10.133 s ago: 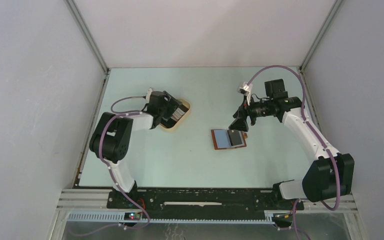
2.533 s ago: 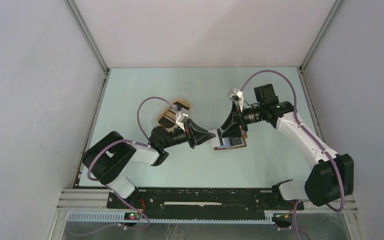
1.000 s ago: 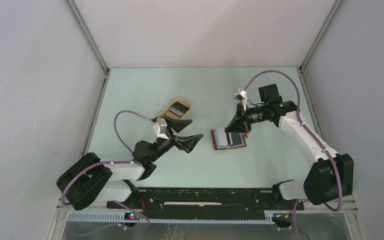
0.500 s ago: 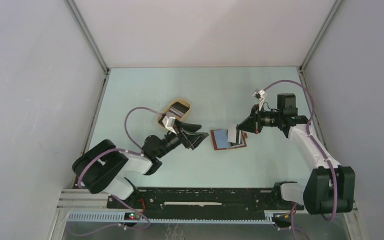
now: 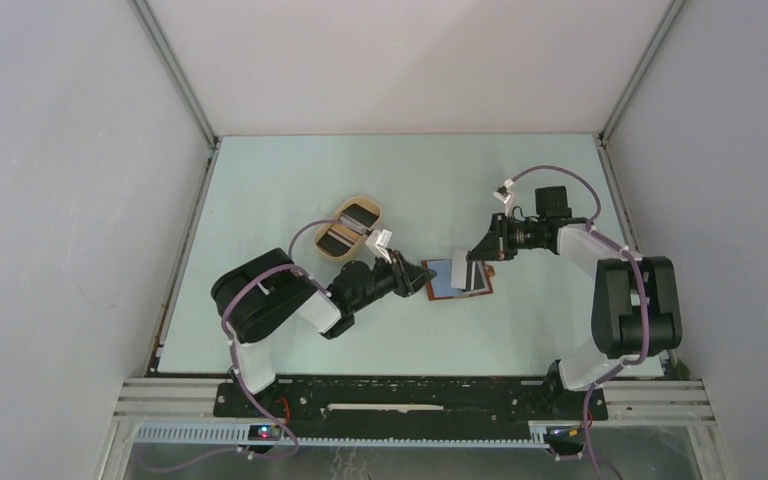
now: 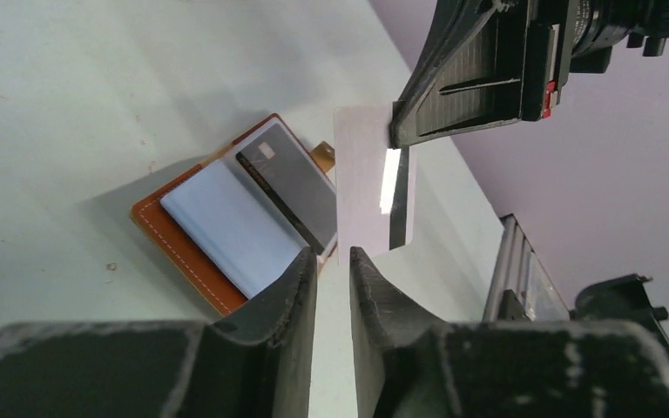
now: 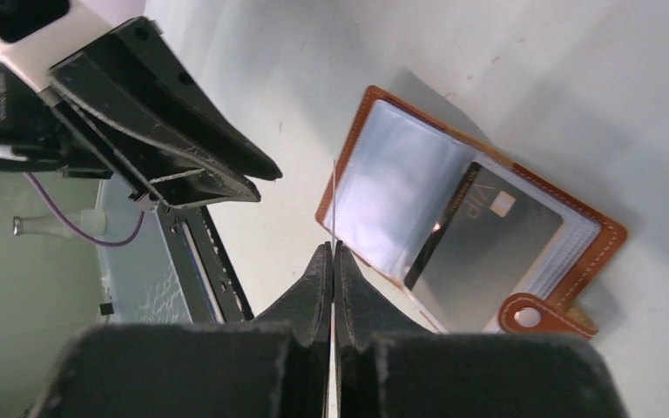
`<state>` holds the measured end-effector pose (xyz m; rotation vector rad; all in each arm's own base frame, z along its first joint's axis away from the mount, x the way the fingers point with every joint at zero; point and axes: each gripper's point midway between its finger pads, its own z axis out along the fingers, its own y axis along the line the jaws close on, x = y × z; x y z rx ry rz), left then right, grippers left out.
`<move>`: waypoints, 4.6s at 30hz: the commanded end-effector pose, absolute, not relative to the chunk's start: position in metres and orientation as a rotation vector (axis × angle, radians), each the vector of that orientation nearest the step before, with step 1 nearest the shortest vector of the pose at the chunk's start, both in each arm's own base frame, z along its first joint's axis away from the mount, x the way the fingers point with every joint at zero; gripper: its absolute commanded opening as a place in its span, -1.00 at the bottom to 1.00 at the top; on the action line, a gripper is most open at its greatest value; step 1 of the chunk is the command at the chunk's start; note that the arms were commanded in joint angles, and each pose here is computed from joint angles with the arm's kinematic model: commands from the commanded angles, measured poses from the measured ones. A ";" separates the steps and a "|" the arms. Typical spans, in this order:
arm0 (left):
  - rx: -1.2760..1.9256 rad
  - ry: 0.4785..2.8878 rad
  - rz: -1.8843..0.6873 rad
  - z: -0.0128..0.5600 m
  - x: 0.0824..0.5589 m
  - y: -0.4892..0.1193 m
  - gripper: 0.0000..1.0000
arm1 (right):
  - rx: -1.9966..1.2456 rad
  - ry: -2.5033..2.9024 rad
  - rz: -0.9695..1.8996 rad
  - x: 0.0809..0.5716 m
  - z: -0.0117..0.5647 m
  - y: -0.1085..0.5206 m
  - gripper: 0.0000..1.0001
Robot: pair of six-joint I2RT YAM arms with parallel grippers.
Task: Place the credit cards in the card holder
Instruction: Insert the credit card into the card holder.
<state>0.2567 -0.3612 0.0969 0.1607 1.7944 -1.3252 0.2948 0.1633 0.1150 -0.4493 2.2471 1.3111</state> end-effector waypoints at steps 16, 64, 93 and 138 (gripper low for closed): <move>0.104 2.033 -1.006 0.048 0.282 -0.368 -0.41 | -0.350 2.364 1.217 0.335 0.088 0.148 -1.00; 0.093 2.166 -0.858 0.025 0.286 -0.362 -0.67 | -0.196 2.532 1.315 0.328 0.046 0.146 -1.00; 0.124 2.174 -0.862 0.024 0.284 -0.367 -0.74 | -0.229 2.682 1.233 0.321 0.024 0.159 -1.00; 0.147 2.180 -0.870 0.023 0.283 -0.371 -0.76 | -0.384 2.797 1.137 0.315 0.014 0.183 -0.85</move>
